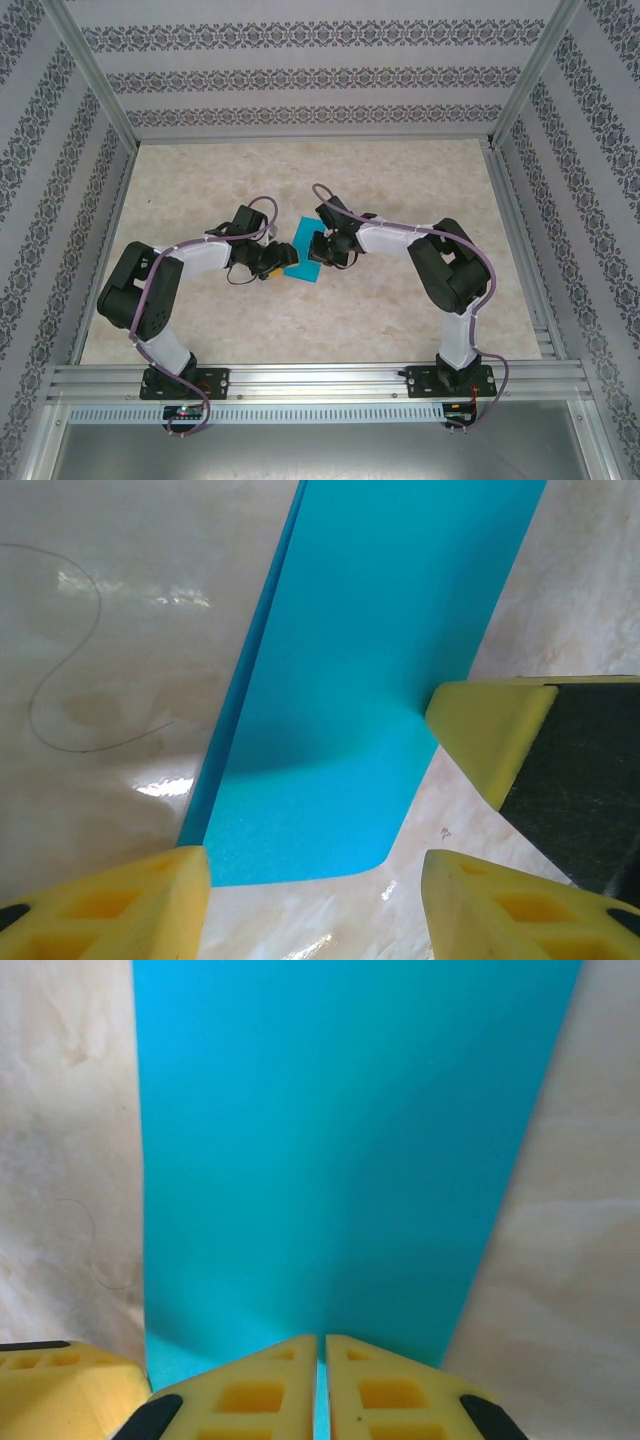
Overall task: Fold a paper plane with a square sheet of paper (pick it up from the middle)
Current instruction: Move the square sheet of paper to the center of the table, then fold the triangle a second time at the center of the table.
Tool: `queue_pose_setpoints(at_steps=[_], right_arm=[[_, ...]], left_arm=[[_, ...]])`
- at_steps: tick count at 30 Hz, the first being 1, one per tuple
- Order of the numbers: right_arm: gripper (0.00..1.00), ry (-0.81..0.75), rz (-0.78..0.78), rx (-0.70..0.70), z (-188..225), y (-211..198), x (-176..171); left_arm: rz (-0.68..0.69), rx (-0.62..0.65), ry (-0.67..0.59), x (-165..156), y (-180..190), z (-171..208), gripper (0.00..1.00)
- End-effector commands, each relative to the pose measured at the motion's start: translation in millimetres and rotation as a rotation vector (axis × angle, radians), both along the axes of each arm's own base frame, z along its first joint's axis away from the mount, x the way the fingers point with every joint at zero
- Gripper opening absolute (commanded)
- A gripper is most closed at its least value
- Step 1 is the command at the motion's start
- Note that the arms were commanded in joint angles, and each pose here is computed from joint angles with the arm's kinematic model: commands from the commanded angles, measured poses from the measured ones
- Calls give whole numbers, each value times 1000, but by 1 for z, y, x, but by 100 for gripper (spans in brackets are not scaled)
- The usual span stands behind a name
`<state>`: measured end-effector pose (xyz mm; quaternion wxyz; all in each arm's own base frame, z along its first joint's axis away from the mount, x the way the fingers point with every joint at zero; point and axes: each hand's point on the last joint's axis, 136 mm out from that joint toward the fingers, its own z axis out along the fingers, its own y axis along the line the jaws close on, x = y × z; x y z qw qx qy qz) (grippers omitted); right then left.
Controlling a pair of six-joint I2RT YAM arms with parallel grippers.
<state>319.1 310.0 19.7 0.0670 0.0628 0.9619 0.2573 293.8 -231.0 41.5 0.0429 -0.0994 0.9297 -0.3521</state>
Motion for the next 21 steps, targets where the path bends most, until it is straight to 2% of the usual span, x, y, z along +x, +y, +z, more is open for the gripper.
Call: queue_pose_setpoints(at_steps=[1, 9, 11, 14, 21], right_arm=[[13, -2, -19, 22, 1, 2, -1], [14, 17, -25, 42, -6, 2, -1], [14, 17, -25, 52, -7, 3, -2], [15, -5, -28, 74, 0, 3, 1], [16, -78, -22, 124, 22, 6, 7]], left_arm=[[-19, -42, -26, 8, -13, 9, 59], [-41, -43, -20, 7, -16, 6, 59], [-52, -6, -27, 8, -12, 6, 59], [-54, 68, -59, 9, -1, 11, 60], [-50, 80, -50, 6, 2, 7, 60]])
